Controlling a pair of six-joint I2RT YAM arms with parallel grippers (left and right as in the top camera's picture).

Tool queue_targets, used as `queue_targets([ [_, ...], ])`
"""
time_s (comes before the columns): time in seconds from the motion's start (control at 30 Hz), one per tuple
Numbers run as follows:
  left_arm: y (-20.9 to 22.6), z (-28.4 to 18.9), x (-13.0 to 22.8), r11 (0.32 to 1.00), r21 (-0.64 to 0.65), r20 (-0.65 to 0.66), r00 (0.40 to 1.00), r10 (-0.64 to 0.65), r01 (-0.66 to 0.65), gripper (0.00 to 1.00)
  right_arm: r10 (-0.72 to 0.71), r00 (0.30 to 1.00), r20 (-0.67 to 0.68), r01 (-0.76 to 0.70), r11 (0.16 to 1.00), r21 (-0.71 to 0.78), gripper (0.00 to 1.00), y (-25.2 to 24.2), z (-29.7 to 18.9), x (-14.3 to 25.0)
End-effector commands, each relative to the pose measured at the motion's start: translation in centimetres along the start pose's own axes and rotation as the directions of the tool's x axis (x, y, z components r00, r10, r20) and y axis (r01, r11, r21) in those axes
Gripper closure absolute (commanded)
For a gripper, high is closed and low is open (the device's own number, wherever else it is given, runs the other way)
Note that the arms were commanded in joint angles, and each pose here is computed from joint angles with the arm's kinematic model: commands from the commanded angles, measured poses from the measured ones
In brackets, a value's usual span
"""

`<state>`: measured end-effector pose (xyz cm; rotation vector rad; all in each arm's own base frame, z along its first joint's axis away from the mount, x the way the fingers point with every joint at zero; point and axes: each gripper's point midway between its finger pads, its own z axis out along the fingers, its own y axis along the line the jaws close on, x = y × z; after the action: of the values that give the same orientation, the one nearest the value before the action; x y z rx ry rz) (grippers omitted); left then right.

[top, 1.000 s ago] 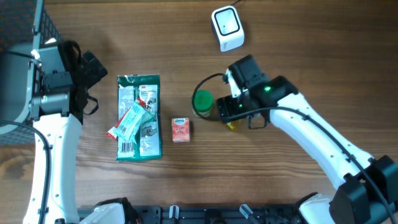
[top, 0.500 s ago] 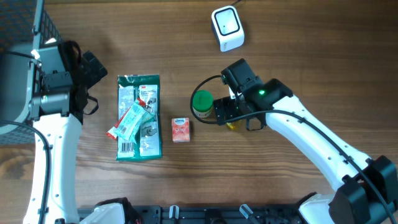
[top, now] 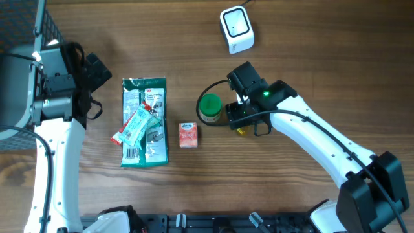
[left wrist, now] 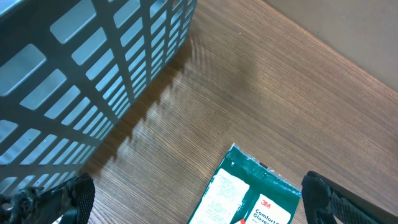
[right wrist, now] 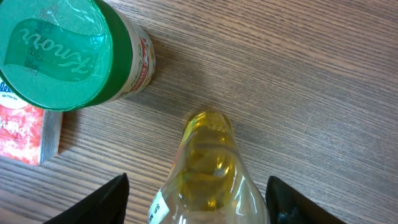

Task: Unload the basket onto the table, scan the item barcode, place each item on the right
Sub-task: 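Lower the right gripper around the Vim bottle neck and close, then lift the Vim bottle with the right gripper and tilt it sideways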

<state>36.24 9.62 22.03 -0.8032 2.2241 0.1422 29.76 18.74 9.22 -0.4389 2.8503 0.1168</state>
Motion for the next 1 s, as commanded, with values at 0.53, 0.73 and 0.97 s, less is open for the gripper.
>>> queue_targets([
  [0.53,0.1,-0.1,-0.3,1.0,-0.005,0.009,1.0,0.004,-0.004,0.0,0.06,0.998,-0.012,-0.06,0.998,-0.027,0.62,0.1,-1.3,-0.2],
  [0.73,0.1,-0.1,-0.3,1.0,-0.005,0.009,1.0,0.004,-0.004,0.0,0.145,0.983,0.113,-0.11,0.957,-0.267,0.76,1.0,-9.2,-2.5],
  [0.97,0.1,-0.1,-0.3,1.0,-0.005,0.009,1.0,0.004,-0.004,0.0,0.19,0.974,0.125,-0.062,0.75,-0.659,0.86,4.1,-16.9,-1.9],
])
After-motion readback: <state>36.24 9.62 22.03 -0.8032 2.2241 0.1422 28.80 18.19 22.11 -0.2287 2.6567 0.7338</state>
